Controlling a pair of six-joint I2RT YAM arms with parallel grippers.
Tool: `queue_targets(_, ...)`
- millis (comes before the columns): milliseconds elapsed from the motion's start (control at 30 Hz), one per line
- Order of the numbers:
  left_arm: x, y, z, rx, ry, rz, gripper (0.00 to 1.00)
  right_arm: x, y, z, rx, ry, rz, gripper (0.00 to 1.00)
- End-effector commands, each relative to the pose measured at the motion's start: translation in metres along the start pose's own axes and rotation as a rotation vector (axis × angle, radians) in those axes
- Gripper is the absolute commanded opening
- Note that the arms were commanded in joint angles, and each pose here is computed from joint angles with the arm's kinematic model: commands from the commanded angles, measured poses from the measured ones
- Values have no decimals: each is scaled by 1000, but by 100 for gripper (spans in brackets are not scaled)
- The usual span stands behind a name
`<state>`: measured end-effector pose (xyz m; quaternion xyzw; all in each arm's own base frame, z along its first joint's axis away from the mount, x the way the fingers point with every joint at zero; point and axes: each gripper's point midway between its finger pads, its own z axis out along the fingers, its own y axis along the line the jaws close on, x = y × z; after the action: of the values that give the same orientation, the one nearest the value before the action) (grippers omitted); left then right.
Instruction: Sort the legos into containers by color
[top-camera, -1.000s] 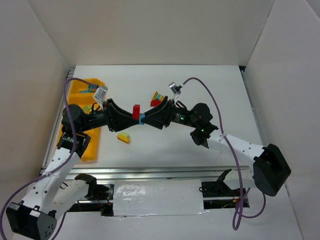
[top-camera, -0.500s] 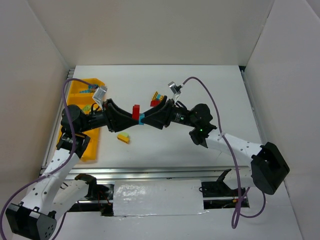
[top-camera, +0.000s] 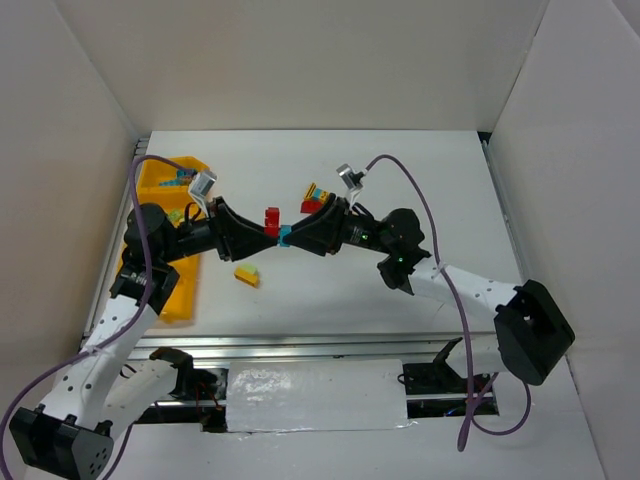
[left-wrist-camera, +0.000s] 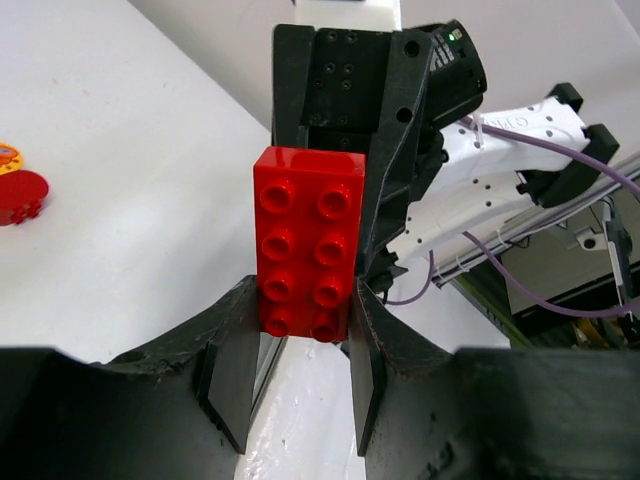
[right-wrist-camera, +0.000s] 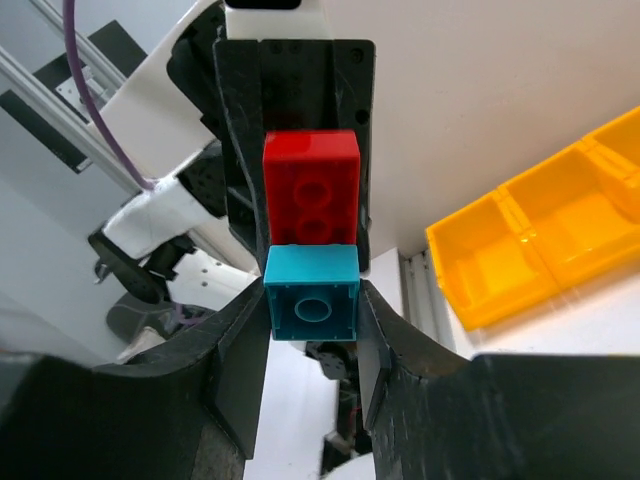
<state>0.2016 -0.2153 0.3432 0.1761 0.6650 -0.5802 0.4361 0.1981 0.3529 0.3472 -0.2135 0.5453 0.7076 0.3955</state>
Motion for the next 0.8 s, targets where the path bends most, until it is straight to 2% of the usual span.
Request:
queue_targets(0, -17, 9, -3, -81, -26, 46, 0, -18, -4, -19, -26, -75, -74, 0)
queue_targets(233, -39, 46, -23, -167, -89, -37, 0, -12, -36, -43, 43, -81, -13, 0)
queue_targets(300, -50, 61, -31, -243, -114, -36, 0, -13, -44, -47, 76, -94, -13, 0)
queue_targets(333, -48, 97, -49, -437, -151, -140, 0, -13, -50, -49, 110, -96, -1, 0)
queue_targets(400, -54, 136, -71, -660, -189, -181, 0, -14, -66, -56, 189, -118, 26, 0)
queue_targets(433, -56, 167, -96, -851, -247, -217, 0, -17, -65, -57, 202, -129, 13, 0)
queue_targets(467, -45, 188, -115, -965, -268, -305, 0, -18, -67, -59, 221, -133, 12, 0)
queue_targets(567, -34, 223, -161, -1208, -399, -416, 0, -23, -70, -62, 280, -144, 6, 0)
queue_targets(767, -17, 249, -229, -1590, -605, -522, 0, -29, -73, -68, 389, -123, -18, 0)
